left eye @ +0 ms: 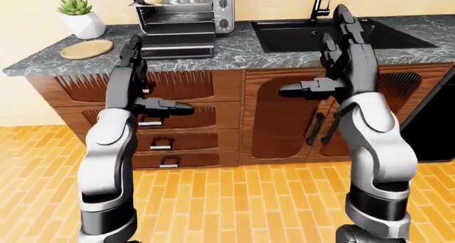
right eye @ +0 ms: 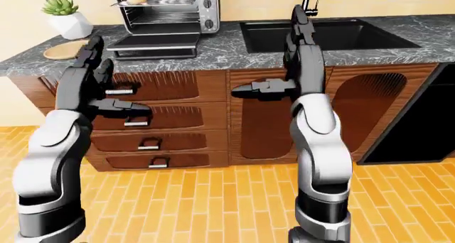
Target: Pick the bread from the top rack and place it on the plate on the counter.
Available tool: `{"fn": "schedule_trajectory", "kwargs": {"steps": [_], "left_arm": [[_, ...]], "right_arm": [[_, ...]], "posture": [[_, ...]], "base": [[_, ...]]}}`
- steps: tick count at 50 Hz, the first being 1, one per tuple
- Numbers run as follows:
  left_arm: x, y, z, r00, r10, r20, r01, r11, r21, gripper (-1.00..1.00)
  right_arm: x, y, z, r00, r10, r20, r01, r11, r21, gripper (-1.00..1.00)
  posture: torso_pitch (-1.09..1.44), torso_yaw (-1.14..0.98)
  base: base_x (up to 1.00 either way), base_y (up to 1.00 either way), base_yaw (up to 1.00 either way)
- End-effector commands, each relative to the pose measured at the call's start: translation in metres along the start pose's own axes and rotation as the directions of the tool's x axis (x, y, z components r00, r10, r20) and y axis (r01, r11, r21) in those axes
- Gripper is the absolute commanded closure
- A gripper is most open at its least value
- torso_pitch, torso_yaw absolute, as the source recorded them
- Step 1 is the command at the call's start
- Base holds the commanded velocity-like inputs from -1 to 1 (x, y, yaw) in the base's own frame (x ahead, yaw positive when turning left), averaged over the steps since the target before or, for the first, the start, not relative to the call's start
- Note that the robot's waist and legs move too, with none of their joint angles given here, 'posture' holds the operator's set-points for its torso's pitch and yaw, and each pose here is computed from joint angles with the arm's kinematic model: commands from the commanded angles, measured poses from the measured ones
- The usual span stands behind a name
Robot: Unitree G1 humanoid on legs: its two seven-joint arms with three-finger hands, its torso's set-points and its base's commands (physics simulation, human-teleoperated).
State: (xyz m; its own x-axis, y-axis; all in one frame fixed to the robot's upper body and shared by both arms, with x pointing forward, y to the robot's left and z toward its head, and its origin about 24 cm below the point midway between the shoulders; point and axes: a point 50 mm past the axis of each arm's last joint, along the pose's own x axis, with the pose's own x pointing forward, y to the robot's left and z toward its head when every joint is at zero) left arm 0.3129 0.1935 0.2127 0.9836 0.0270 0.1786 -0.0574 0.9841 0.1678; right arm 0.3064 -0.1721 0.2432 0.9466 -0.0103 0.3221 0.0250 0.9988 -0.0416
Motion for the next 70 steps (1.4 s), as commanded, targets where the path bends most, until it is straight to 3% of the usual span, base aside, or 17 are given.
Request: {"fn": "schedule_trajectory", "kwargs": {"steps": [1,10,19,29,58,64,68,70], "left_arm": [[0.003,0.005,0.019,0.998,0.016,0.067,-0.017,1.0,0.012,-1.0],[0.008,0.02,0.045,0.993,0.049,0.105,-0.053,0.998,0.043,-1.0],[-0.003,0.033,0.064,0.986,0.088,0.14,-0.096,0.994,0.056,-1.0],[-0.005,0.031,0.067,0.985,0.085,0.15,-0.095,0.993,0.063,-1.0],[-0.017,0.046,0.07,0.975,0.143,0.169,-0.156,0.985,0.067,-1.0],[-0.017,0.046,0.072,0.975,0.144,0.17,-0.157,0.985,0.069,-1.0],[-0.017,0.047,0.072,0.975,0.145,0.169,-0.159,0.985,0.071,-1.0],[-0.016,0.048,0.074,0.975,0.145,0.171,-0.159,0.985,0.071,-1.0]], "right_arm": [[0.004,0.005,0.023,0.997,0.022,0.077,-0.023,1.0,0.011,-1.0],[0.011,0.004,0.046,0.991,0.035,0.126,-0.037,0.999,0.016,-1.0],[0.01,0.0,0.065,0.987,0.035,0.16,-0.037,0.999,0.009,-1.0],[0.011,0.004,0.077,0.981,0.046,0.188,-0.048,0.999,0.002,-1.0],[0.007,0.007,0.089,0.973,0.074,0.218,-0.068,0.997,-0.034,-1.0],[0.009,0.005,0.092,0.972,0.061,0.226,-0.053,0.998,-0.038,-1.0],[0.01,0.003,0.095,0.966,0.022,0.257,-0.004,0.997,-0.074,-1.0],[0.01,0.002,0.099,0.966,0.017,0.257,-0.005,0.999,-0.048,-1.0]], "posture": [[0.0,0.0],[0.0,0.0],[0.0,0.0],[0.0,0.0],[0.0,0.0],[0.0,0.0],[0.0,0.0],[0.0,0.0]], "base": [[0.34,0.5,0.0],[0.35,0.51,0.0],[0.38,0.5,0.0],[0.42,0.47,0.0],[0.37,0.38,0.0],[0.04,0.06,0.0],[0.0,0.0,0.0],[0.0,0.0,0.0]]}}
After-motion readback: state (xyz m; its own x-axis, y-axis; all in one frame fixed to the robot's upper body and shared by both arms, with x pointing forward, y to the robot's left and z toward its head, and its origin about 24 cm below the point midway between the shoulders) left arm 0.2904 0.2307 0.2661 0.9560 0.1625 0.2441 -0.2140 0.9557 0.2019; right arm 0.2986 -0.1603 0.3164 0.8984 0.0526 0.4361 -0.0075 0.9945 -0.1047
